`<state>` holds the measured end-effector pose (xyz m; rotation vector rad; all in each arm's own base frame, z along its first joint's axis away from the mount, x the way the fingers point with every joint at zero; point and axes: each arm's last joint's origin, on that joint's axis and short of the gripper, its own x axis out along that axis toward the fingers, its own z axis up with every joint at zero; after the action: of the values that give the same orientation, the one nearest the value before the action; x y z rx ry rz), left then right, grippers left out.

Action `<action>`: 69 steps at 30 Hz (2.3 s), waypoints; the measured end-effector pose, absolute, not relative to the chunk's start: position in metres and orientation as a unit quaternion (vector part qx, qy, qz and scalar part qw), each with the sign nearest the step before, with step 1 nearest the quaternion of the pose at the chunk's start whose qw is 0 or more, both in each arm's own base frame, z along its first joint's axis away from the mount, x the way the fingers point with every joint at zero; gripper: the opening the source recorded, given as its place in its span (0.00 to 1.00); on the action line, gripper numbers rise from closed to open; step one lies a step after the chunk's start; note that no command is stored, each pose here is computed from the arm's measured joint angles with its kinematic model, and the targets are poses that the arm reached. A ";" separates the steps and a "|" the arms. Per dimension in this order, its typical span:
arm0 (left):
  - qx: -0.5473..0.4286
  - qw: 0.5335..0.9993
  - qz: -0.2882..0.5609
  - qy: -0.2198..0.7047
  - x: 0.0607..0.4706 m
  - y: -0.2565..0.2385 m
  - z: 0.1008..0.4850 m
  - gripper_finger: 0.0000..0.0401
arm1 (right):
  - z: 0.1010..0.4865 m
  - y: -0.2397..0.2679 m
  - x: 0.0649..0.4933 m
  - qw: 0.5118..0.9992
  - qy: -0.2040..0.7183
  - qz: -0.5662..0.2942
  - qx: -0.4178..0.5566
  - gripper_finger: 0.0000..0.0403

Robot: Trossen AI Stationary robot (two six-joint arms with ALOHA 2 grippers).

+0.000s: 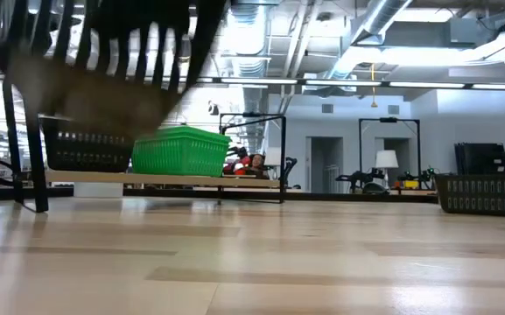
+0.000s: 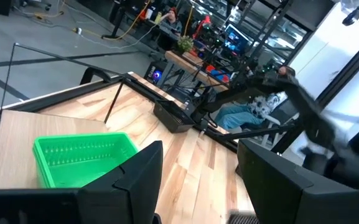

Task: Stack baskets on shelf by color
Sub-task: Stack the black bin on the top of the black bins on the shelf

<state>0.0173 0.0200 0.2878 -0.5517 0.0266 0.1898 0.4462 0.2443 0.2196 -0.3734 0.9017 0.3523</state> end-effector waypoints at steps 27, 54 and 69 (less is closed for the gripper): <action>-0.262 0.962 0.077 0.028 0.017 0.019 0.286 0.49 | 0.277 0.009 0.522 0.918 0.243 0.130 -0.284 0.01; -0.255 0.962 0.097 0.023 0.017 0.020 0.285 0.49 | 0.240 0.003 0.540 0.925 0.242 0.139 -0.259 0.02; -0.255 0.962 0.097 0.023 0.017 0.020 0.285 0.49 | 0.225 0.003 0.544 0.920 0.255 0.144 -0.260 0.02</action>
<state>0.0169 0.0204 0.2847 -0.5175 0.0468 0.1959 0.5438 0.0025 0.2249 -0.5352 0.5240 0.2953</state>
